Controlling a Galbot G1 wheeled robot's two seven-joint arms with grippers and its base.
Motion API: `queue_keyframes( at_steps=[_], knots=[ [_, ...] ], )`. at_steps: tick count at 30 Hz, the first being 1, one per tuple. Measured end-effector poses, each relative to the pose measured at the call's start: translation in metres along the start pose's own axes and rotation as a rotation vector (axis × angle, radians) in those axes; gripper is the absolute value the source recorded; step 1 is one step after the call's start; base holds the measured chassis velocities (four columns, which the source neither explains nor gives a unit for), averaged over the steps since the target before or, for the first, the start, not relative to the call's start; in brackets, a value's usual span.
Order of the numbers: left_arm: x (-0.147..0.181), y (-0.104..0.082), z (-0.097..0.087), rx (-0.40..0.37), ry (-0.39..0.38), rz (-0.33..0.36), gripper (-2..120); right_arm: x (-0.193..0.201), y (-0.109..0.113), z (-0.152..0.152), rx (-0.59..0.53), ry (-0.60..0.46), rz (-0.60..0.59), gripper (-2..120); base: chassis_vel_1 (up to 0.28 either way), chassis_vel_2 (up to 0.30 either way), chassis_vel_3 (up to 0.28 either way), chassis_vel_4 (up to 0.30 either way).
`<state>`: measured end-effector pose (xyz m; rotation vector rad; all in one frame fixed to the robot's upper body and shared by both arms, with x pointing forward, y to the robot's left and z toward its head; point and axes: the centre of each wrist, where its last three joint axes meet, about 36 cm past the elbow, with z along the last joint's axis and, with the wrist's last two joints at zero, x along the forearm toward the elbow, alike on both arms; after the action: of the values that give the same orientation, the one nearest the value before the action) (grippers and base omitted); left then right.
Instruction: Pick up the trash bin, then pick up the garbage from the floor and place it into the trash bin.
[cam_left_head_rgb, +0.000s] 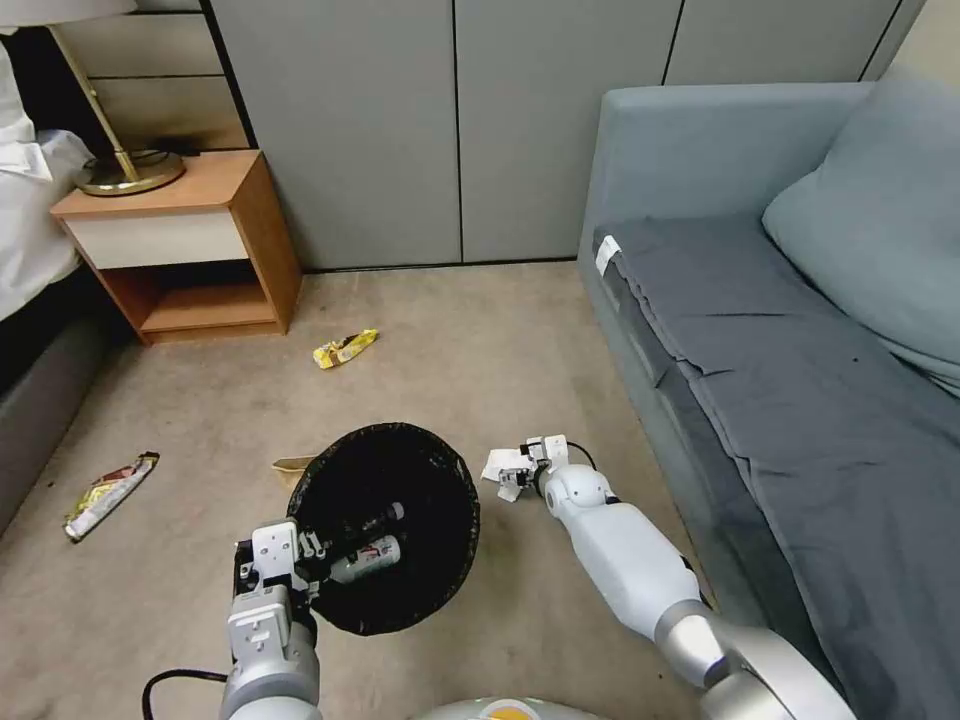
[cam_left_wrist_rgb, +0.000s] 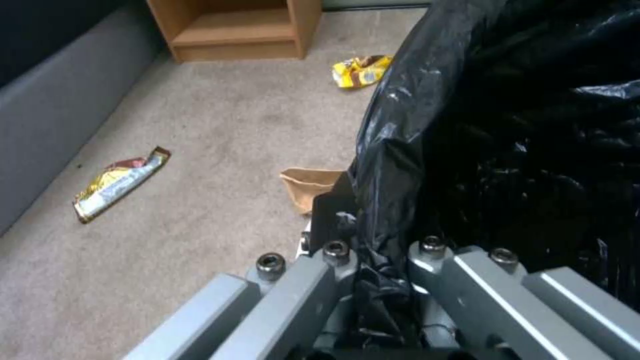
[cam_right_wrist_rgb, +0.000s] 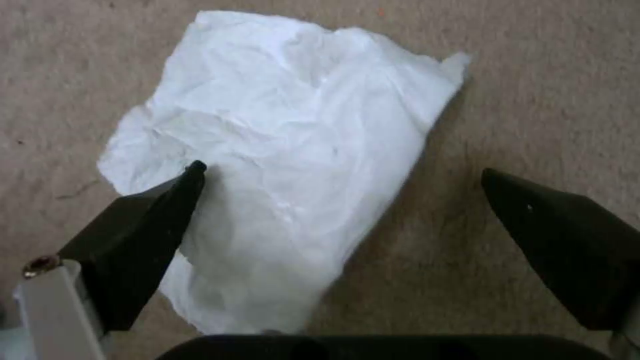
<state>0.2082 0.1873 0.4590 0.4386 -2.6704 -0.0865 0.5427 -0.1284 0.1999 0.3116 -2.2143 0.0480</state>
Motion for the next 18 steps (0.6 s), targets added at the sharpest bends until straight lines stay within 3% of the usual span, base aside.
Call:
queue_keyframes(
  at_steps=[8,13,18],
  knots=[
    [0.0,0.0,0.0,0.0,-0.001,0.001,1,-0.004,-0.004,0.008,0.011,-0.002,0.004,96,0.0,0.0,0.0,0.0],
    [0.001,-0.001,0.0,0.001,-0.003,0.002,1,-0.004,-0.006,0.01,0.015,-0.012,0.003,84,0.0,0.0,0.0,0.0],
    [0.0,-0.001,0.0,0.002,-0.005,0.003,1,-0.003,-0.009,0.011,0.015,-0.021,0.007,61,0.0,0.0,0.0,0.0]
  ],
)
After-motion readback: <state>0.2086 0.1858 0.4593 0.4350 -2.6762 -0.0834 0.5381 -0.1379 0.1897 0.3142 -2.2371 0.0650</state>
